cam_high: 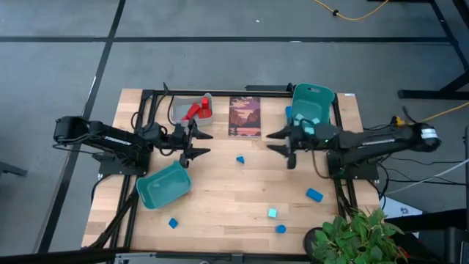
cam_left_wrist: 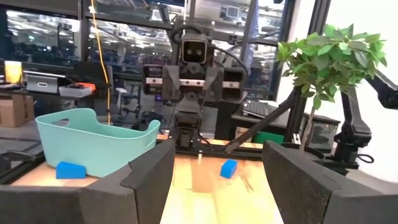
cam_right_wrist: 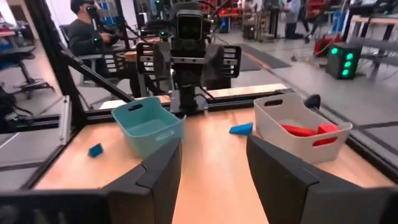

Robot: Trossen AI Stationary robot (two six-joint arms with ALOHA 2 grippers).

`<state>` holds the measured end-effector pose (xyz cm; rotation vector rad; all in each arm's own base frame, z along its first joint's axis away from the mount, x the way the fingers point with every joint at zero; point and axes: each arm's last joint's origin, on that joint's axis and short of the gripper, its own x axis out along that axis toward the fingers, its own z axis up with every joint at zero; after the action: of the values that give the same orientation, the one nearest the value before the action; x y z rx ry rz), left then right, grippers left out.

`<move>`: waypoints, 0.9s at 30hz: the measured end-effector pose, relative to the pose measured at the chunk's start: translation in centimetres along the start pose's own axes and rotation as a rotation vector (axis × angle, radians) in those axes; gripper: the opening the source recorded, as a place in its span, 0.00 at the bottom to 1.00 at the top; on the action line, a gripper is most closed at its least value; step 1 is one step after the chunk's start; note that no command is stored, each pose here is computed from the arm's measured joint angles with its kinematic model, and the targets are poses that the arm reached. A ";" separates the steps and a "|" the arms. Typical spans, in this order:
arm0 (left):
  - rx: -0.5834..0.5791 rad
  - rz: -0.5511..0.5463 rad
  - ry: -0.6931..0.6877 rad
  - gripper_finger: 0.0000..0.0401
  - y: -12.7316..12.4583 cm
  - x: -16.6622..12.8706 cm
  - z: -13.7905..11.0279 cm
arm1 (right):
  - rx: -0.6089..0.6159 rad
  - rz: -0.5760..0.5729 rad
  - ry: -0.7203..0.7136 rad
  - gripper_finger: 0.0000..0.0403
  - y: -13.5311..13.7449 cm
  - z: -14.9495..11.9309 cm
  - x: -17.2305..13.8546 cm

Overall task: Sort & place blocks by color
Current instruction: Put the light blue block into the right green bin

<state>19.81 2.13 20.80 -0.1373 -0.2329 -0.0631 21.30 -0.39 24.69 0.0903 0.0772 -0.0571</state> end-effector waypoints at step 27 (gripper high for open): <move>0.027 0.007 0.003 0.59 0.0 0.0 0.0 | 0.062 0.109 -0.045 0.46 0.8 -1.9 3.3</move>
<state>19.83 2.10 20.77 -0.1116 -0.2305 -0.0532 24.52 0.36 22.63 0.1553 0.0254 0.0471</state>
